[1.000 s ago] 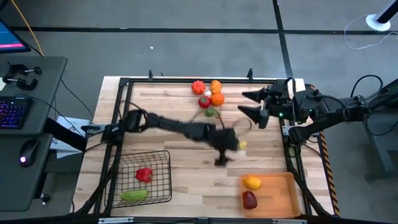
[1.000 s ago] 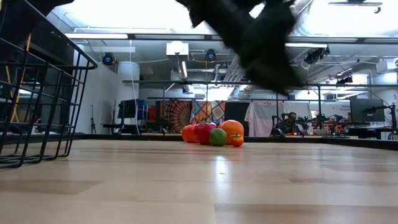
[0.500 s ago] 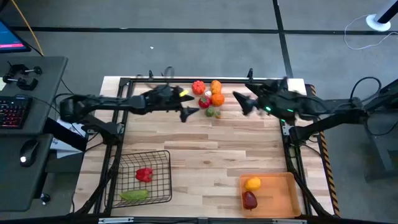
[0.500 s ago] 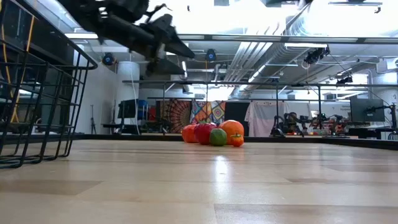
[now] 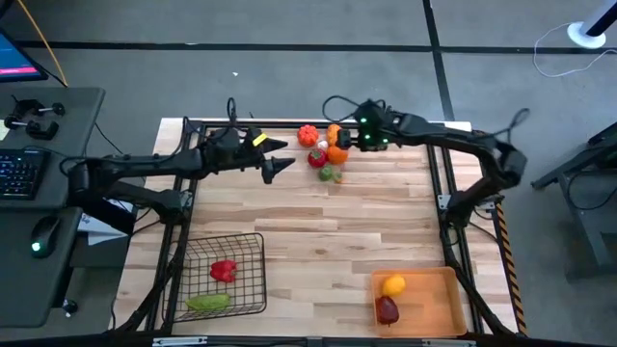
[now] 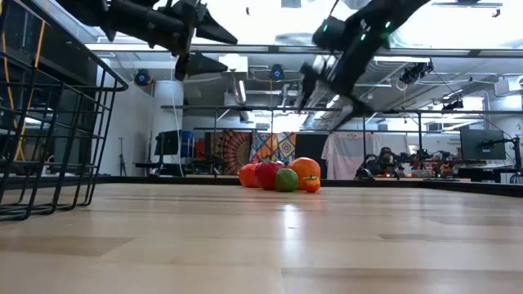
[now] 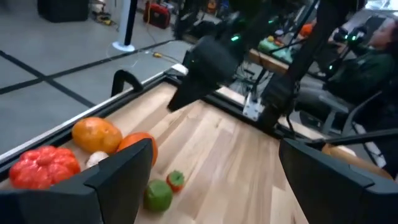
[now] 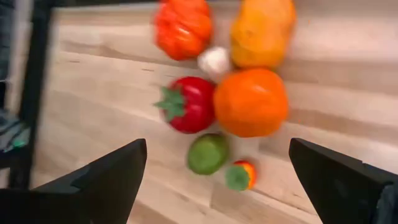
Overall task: Sort produce into baskets
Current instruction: Put the orange into the orange bin
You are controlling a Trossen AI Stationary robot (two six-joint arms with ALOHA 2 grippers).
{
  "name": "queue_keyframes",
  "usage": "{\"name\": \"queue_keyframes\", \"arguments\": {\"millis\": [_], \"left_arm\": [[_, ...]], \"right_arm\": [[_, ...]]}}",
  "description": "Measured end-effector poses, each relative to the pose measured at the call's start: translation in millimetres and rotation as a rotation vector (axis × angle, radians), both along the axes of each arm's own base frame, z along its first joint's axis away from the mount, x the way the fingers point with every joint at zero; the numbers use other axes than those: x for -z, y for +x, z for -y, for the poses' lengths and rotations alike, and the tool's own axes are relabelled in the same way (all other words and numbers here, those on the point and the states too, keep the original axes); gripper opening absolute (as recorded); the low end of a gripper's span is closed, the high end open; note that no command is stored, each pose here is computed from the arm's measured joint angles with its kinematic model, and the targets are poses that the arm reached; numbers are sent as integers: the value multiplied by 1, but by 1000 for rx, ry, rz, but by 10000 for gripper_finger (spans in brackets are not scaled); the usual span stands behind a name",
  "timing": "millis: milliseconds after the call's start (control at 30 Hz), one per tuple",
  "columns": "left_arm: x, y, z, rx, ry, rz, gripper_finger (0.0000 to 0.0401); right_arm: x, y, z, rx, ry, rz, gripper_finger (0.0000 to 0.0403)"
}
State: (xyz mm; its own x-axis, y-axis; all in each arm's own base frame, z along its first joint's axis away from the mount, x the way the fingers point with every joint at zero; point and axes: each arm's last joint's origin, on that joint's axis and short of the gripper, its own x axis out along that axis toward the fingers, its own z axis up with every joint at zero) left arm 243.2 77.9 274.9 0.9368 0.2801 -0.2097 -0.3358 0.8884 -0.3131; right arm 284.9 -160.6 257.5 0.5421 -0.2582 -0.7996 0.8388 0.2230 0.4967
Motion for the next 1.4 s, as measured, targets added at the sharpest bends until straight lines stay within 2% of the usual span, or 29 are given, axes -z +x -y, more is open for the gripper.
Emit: {"name": "queue_keyframes", "arguments": {"millis": [167,400,700,1200,1300,1400], "left_arm": [[5,-3,2,41,-36,-59,337],[13,-5,5,52,-126,-129,337],[20,-8,8,91,-145,-209,337],[22,-9,8,97,-135,-230,337],[22,-9,8,97,-134,-230,337],[22,-9,8,97,-134,-230,337]], "right_arm": [[33,12,11,110,69,-68,387],[54,23,20,319,105,-44,387],[76,33,21,424,184,-36,387],[106,43,24,478,175,-77,382],[106,43,24,462,146,-91,357],[101,41,21,395,112,-118,314]]}}
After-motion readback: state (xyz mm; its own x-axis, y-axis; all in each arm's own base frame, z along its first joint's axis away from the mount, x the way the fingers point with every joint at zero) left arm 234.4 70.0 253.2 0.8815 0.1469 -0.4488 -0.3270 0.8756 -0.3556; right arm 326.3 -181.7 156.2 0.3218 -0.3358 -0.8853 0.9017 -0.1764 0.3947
